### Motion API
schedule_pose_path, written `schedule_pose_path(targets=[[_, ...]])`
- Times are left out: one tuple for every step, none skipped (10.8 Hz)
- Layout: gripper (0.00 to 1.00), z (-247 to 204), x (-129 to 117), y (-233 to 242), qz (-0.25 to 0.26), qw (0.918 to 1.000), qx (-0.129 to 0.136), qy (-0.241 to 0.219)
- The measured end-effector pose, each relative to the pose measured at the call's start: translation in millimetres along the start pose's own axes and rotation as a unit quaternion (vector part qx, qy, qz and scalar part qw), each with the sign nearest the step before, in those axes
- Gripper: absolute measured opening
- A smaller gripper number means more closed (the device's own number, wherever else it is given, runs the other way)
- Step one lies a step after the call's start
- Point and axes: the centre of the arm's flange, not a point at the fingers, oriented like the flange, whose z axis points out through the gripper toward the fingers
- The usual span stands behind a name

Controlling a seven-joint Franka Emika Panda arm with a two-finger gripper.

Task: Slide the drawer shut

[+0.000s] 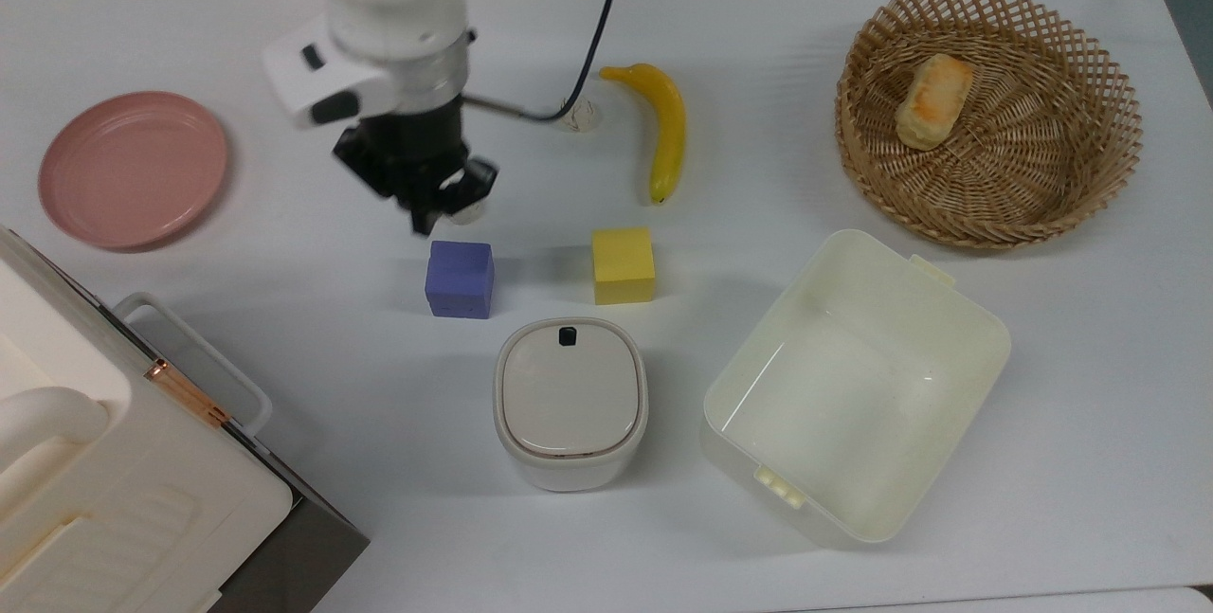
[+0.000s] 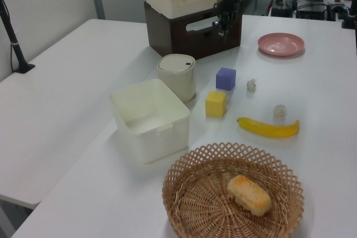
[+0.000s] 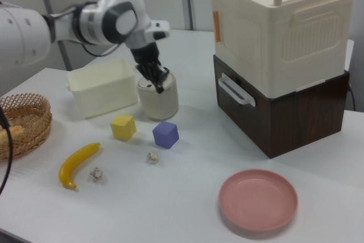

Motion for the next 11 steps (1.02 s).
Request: schedule_pose_path(targets=[[0.01, -16.3, -9.7, -6.6, -0.018, 0.9998, -0.002, -0.013], [0.01, -32.4, -18.5, -10.8, -0.036, 0.9991, -0.003, -0.023], [0.01, -48.2, -27.1, -12.0, -0.055, 0.998, -0.004, -0.031], [0.01, -62.5, -34.9, -10.5, -0.075, 0.9963, -0.004, -0.04], [0.01, -76.3, -41.8, -7.5, -0.094, 0.9945, -0.002, -0.047], [0.01, -89.4, -48.8, -4.0, -0.11, 0.9925, -0.001, -0.053], [0.01, -101.6, -56.4, 0.8, -0.124, 0.9904, -0.002, -0.062], [0.04, -113.6, -64.3, 6.5, -0.133, 0.9885, -0.002, -0.071], [0.04, -122.1, -72.5, 11.6, -0.136, 0.9874, -0.003, -0.08], [0.15, -126.4, -79.6, 14.4, -0.136, 0.987, -0.003, -0.085], [0.3, -128.4, -84.4, 16.1, -0.136, 0.987, -0.002, -0.085]])
